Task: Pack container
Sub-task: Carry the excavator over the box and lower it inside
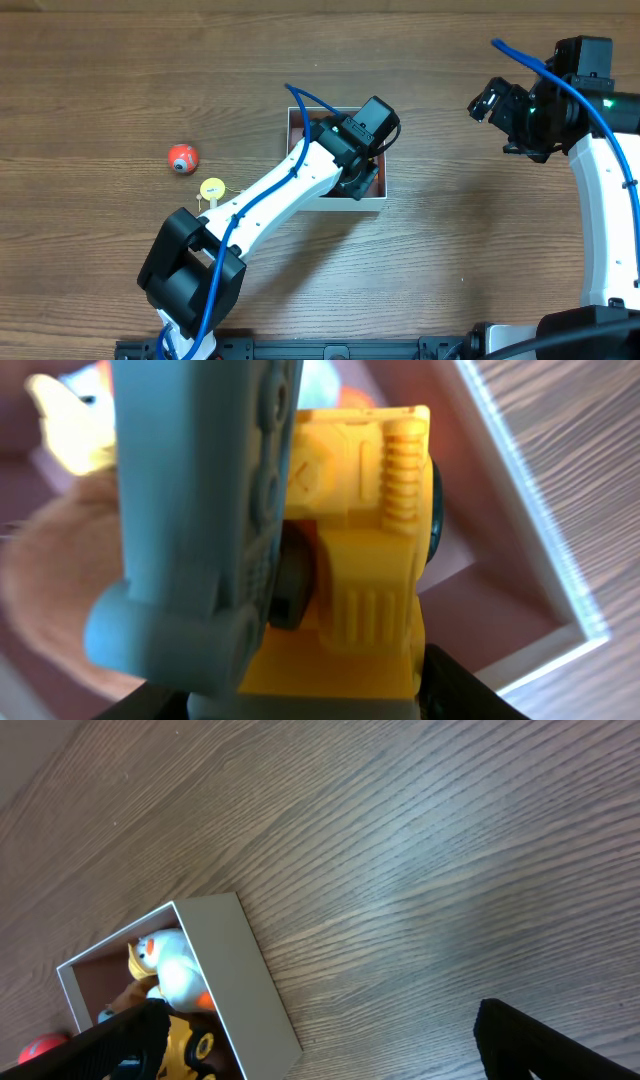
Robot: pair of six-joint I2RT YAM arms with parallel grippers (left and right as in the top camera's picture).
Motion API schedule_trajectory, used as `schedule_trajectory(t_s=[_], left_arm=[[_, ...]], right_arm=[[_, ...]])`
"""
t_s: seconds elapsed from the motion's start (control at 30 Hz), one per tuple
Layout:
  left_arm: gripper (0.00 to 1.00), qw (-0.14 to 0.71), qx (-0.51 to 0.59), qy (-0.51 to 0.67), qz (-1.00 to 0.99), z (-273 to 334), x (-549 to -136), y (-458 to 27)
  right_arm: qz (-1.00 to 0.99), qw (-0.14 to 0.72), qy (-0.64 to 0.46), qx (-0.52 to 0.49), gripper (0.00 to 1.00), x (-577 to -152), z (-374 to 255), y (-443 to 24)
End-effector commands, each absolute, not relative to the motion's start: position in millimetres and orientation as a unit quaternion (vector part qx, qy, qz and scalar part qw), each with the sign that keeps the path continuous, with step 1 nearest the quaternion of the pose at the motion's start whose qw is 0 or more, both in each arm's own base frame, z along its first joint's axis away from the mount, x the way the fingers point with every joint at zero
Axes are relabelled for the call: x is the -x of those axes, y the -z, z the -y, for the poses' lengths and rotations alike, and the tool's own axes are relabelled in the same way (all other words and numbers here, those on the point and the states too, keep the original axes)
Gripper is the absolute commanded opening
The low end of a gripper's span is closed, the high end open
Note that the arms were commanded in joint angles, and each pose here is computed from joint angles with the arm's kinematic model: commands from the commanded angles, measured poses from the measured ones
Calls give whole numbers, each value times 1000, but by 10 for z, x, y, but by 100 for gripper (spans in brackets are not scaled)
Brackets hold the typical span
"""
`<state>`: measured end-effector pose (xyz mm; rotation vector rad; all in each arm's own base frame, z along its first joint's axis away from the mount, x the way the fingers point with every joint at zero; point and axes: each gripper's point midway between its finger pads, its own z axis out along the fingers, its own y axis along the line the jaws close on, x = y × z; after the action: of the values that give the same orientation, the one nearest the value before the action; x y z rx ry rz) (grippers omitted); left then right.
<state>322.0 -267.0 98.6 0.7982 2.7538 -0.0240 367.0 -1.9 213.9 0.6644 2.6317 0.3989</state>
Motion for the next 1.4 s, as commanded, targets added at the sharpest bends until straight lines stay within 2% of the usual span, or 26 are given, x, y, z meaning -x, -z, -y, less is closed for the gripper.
schedule_trajectory(t_s=[0.0, 0.1, 0.33, 0.47, 0.7, 0.9, 1.37], left_arm=[[27, 175, -383, -56, -905, 2495, -3407, -1226], [35, 171, -479, -71, -858, 2507, -3407, -1245], [43, 168, -593, -31, -787, 2700, -3318, -1231], [50, 175, -603, 2, -778, 2809, -3284, -1241], [55, 174, -603, 27, -778, 2785, -3305, -1240], [57, 165, -586, 27, -793, 2606, -3389, -1224], [63, 127, -671, 40, -730, 2544, -3237, -1103]], right_arm=[[-935, 220, -147, -236, 100, -3666, 22, -2297], [-935, 220, -147, -236, 100, -3666, 22, -2297], [-935, 220, -147, -236, 100, -3666, 22, -2297], [-935, 220, -147, -236, 100, -3666, 22, -2297], [-935, 220, -147, -236, 100, -3666, 22, -2297], [-935, 220, -147, -236, 100, -3666, 22, -2297], [-935, 220, -147, -236, 100, -3666, 22, -2297]])
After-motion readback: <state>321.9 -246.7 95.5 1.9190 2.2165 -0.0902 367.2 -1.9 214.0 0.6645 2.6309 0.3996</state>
